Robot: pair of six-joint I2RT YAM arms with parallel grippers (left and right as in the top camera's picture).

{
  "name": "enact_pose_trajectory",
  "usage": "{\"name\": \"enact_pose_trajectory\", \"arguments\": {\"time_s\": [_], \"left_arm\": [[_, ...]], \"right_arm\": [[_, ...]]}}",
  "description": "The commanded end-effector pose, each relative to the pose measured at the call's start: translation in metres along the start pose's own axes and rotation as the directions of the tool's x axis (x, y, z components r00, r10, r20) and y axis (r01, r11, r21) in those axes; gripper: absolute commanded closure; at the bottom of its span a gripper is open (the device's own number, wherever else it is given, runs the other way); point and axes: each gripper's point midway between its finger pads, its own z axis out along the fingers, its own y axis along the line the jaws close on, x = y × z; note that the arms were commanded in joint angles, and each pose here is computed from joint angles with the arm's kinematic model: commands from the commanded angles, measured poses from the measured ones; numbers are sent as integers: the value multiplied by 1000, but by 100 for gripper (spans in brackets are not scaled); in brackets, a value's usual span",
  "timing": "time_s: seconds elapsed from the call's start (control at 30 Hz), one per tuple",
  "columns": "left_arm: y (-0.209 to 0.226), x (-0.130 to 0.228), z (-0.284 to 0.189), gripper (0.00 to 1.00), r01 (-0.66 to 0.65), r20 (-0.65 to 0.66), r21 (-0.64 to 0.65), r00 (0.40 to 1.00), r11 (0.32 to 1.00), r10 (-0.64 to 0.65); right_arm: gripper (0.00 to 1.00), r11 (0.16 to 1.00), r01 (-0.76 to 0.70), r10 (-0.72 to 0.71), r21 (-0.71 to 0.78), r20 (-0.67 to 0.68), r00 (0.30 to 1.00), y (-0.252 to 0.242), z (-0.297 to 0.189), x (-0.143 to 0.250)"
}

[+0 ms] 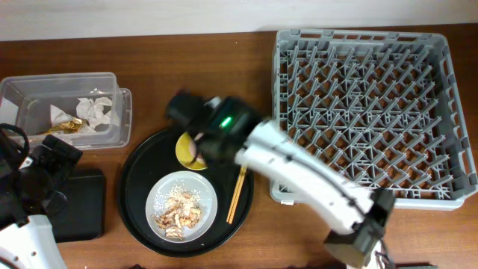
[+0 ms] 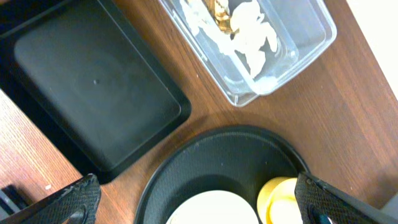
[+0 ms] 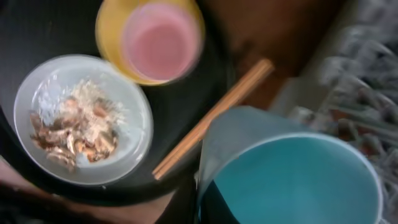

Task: Sort waste into correct bins and load items into the dishwasher rack
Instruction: 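Carry the light-blue cup to the rack and set it upside down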

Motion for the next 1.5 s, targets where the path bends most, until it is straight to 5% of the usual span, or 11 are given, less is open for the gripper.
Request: {"name": "enact_pose_trajectory", "arguments": {"time_s": [0.0,0.1,0.2,0.37,0.57,1.07,1.2,1.47], "left_arm": [[2,-2,-1,1,13,10,-6,1000,1000,-13],[2,-2,-1,1,13,10,-7,1000,1000,-13],[2,-2,-1,1,13,10,-6,1000,1000,-13],[2,-2,-1,1,13,10,-7,1000,1000,-13],[2,-2,-1,1,13,10,-6,1000,1000,-13],[2,-2,-1,1,13,10,-7,1000,1000,-13],[2,-2,-1,1,13,10,-6,1000,1000,-13],[2,-2,-1,1,13,10,-7,1000,1000,-13]], "right_arm": [[96,988,-85,88,-132,15,996,-59,-27,-28],[96,932,-237,240,-274,-25,971,-129,-25,-42],[96,774,-275,337,-571,4,941,-197,-39,-51],[96,546,-325,557,-772,45,829,-295,-38,-40],[96,307,-169,662,-936,83,745,-324,6,-47],[94,190,-494,784,-849,-172,597,-354,129,-37],[94,261,-694,838,-671,-199,508,-371,156,-9],[86,445,-809,832,-385,-158,532,-408,130,39]]}}
